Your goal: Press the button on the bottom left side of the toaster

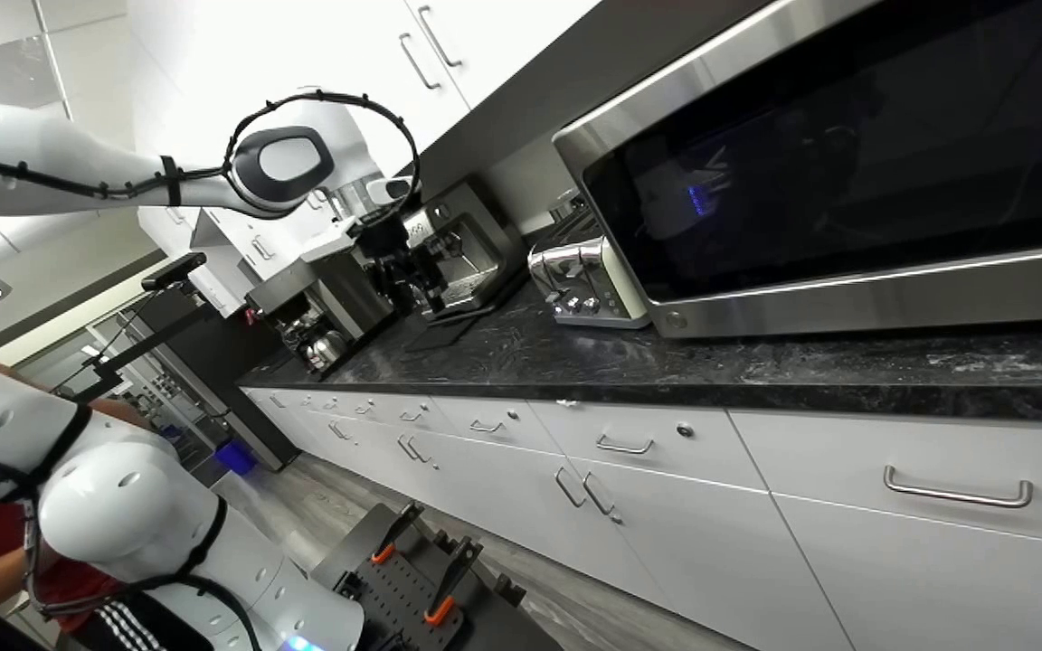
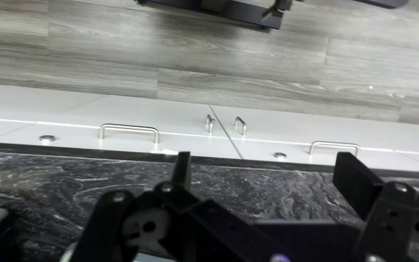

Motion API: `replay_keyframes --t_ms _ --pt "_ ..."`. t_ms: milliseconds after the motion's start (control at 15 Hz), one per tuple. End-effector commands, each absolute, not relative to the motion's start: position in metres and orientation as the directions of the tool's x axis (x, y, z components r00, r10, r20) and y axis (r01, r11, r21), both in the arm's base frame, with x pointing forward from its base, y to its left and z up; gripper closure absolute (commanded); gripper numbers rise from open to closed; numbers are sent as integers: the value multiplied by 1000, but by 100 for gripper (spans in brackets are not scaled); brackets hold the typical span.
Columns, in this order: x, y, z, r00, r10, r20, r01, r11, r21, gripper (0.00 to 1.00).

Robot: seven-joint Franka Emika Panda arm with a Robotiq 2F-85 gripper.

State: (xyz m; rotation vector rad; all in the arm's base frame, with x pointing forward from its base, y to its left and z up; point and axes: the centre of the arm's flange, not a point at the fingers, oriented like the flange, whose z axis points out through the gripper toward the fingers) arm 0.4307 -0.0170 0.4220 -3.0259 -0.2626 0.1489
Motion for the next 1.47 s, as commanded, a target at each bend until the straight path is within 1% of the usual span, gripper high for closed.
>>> replay_keyframes --t_ms 0,133,267,333,400,733,867,933,1000,1067,1267,1333,1400 --pt "450 25 412 1000 30 -2 30 -980 -199 0" --pt "467 49 402 995 -59 83 -41 -978 -204 0" --pt "481 67 393 985 -100 142 -73 -981 -182 0" --pt "484 71 392 983 -100 154 -75 -984 -163 0" --pt "472 61 401 989 -64 132 -39 -982 -183 0" --pt "478 69 388 986 -86 141 -60 -982 -180 0" --pt "478 74 377 979 -103 176 -70 -981 -183 1" --pt "481 77 369 973 -117 199 -77 -978 -196 26" --pt "483 79 363 964 -129 233 -80 -975 -209 26" --pt "487 80 356 949 -150 276 -91 -972 -215 31" --pt "497 85 337 900 -195 391 -109 -967 -230 57" --pt "501 87 329 887 -204 413 -119 -968 -222 63" --pt "504 89 322 878 -208 430 -129 -970 -204 71"
